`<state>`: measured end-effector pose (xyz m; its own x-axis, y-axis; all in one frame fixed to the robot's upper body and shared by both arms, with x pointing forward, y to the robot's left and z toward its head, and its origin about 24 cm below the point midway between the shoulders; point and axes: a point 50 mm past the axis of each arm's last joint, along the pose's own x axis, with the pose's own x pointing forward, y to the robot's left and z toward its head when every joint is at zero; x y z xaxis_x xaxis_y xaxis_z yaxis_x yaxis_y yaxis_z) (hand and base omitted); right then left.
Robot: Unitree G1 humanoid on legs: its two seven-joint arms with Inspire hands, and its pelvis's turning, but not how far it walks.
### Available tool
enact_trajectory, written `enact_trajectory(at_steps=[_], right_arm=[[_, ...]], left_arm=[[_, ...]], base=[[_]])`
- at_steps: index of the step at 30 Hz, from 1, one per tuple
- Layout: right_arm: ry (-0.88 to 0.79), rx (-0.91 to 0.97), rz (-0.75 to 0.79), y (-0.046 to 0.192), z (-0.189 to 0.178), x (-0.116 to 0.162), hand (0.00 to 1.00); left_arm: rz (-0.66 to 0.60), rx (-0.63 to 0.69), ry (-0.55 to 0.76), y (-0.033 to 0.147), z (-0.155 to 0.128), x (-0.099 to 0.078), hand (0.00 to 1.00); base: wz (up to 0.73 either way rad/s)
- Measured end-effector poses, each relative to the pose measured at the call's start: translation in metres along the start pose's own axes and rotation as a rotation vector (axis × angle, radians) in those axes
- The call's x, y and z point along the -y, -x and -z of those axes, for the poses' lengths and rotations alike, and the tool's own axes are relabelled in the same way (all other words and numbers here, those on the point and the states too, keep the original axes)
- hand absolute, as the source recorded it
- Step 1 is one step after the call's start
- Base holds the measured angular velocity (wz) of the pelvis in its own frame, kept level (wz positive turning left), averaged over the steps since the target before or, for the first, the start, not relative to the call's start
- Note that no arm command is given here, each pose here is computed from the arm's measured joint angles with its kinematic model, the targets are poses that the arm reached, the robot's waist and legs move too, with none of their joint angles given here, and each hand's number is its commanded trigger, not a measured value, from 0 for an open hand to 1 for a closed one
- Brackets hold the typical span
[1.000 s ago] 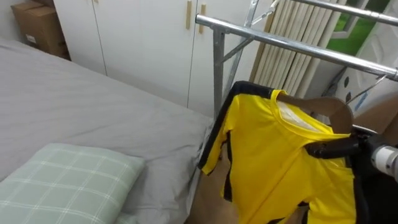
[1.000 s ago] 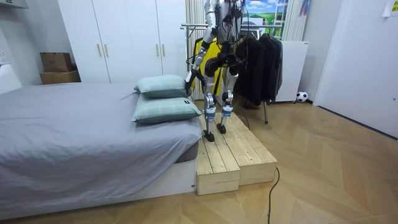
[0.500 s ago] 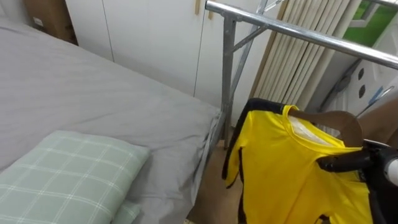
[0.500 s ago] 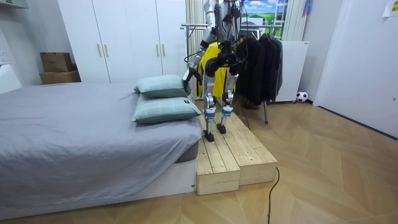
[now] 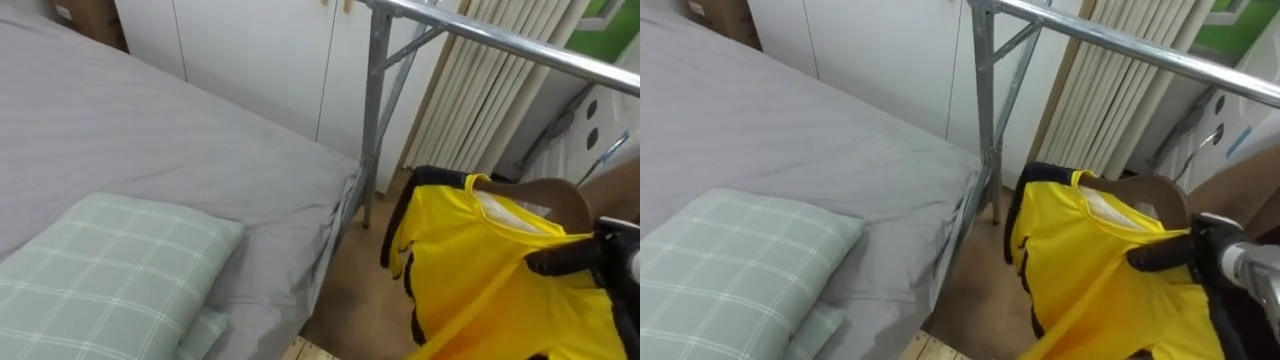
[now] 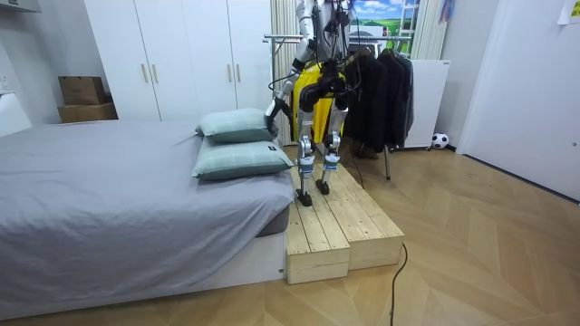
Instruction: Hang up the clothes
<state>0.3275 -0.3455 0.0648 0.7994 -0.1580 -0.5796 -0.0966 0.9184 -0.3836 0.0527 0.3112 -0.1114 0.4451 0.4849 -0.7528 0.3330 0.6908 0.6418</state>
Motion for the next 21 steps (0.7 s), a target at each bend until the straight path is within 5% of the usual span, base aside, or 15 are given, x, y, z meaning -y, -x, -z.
enact_trajectory(at_steps=[8, 21], right_arm=[[0.14, 0.113, 0.16, 0.01, -0.041, 0.023, 1.0], [0.182, 0.125, 0.302, 0.021, -0.047, 0.045, 1.0]], left_arm=[[-0.003, -0.003, 0.002, 0.001, 0.002, -0.001, 0.0], [-0.006, -0.024, 0.002, 0.004, 0.01, 0.003, 0.0]], base=[[0.0], [0.0]])
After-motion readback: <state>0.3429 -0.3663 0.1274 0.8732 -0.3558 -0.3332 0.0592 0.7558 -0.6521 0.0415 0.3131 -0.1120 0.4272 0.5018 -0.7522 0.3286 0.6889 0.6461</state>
